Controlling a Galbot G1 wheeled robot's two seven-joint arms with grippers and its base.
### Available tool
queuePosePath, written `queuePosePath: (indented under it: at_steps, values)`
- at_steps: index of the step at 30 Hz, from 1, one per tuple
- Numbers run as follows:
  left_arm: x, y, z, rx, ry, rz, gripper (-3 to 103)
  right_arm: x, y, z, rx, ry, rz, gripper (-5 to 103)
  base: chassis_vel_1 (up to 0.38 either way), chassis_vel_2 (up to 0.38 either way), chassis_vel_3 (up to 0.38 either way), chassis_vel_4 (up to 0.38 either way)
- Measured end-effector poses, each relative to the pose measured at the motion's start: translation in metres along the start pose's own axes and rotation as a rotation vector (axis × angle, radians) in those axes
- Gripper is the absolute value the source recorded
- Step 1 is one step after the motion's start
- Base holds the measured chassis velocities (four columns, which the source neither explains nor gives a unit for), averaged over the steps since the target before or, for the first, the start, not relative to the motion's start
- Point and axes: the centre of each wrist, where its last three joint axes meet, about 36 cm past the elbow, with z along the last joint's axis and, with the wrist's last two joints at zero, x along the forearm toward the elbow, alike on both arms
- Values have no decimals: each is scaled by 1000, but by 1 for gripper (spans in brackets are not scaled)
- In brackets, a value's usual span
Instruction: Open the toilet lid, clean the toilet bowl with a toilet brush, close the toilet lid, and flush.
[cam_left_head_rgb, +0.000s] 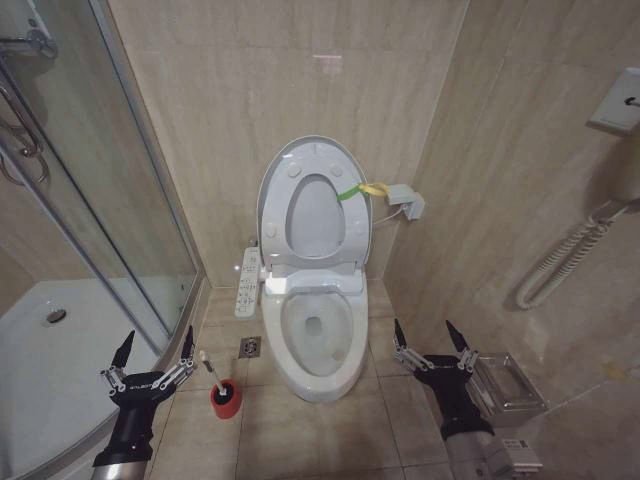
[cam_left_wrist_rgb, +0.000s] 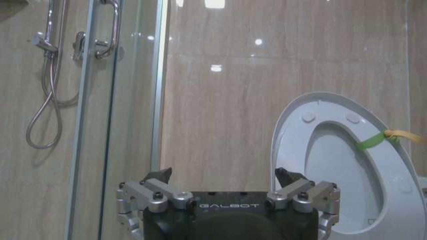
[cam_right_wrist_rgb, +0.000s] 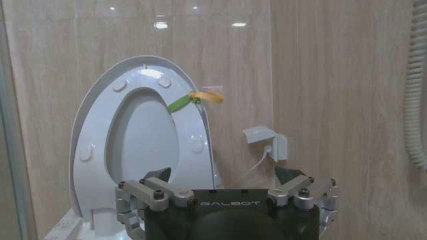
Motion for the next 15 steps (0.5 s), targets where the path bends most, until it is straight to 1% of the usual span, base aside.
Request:
queuePosePath:
  at_steps: [15]
  values:
    - [0, 0, 0, 0, 0, 0, 100, -1, 0, 2, -2, 10, 1, 100, 0, 0, 0, 0]
